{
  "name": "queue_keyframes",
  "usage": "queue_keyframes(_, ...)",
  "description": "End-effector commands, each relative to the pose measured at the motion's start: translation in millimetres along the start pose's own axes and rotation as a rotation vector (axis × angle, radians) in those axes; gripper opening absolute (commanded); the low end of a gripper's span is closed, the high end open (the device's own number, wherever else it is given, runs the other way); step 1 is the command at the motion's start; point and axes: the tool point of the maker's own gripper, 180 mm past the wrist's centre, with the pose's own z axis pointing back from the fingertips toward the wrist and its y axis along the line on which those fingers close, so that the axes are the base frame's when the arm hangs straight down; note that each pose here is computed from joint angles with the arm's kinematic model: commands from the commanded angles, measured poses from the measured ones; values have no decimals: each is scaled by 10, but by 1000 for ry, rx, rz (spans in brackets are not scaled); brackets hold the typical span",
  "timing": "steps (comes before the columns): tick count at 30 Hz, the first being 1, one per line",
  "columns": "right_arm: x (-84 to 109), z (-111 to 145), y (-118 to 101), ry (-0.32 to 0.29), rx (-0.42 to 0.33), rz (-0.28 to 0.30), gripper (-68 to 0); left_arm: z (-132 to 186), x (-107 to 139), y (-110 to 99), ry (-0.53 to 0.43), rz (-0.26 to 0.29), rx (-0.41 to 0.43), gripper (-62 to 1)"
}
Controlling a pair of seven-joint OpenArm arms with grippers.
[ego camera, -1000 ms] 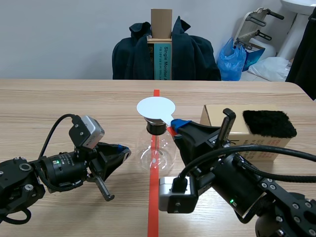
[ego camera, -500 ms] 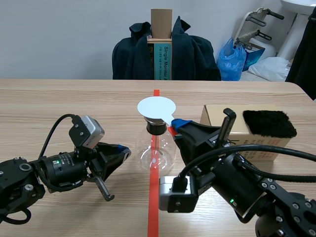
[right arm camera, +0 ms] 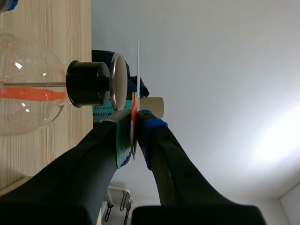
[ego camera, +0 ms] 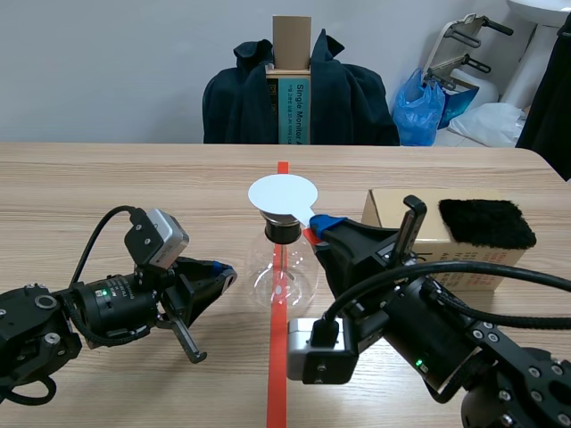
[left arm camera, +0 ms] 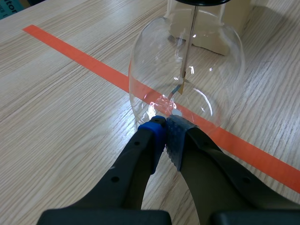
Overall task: Do the electroscope experiment.
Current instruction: 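Hold the plate still at the electroscope, then move the plate toward and away from the electroscope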
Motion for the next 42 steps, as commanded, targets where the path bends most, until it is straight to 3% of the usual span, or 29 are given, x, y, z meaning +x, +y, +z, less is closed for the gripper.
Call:
queue_keyframes(1,-37,-2,-49,7,-16,13,-668,-27,125,41,-39,-8,8,-577)
queue_keyframes(7,-136,2,-50,61,-16,13,-669,-27,125,41,-39,-8,8,-577)
queue_keyframes(19,-597,100,-46,326,-15,8,-669,-27,123,40,-39,-8,7,-577)
queue_keyframes(23,-673,134,-38,374,-13,4,-669,-27,123,40,-39,-8,7,-577)
queue_keyframes(32,-681,137,-39,379,-13,4,-669,-27,123,40,-39,-8,7,-577)
queue_keyframes(42,-450,62,-40,243,-13,9,-669,-27,123,40,-39,-8,7,-577)
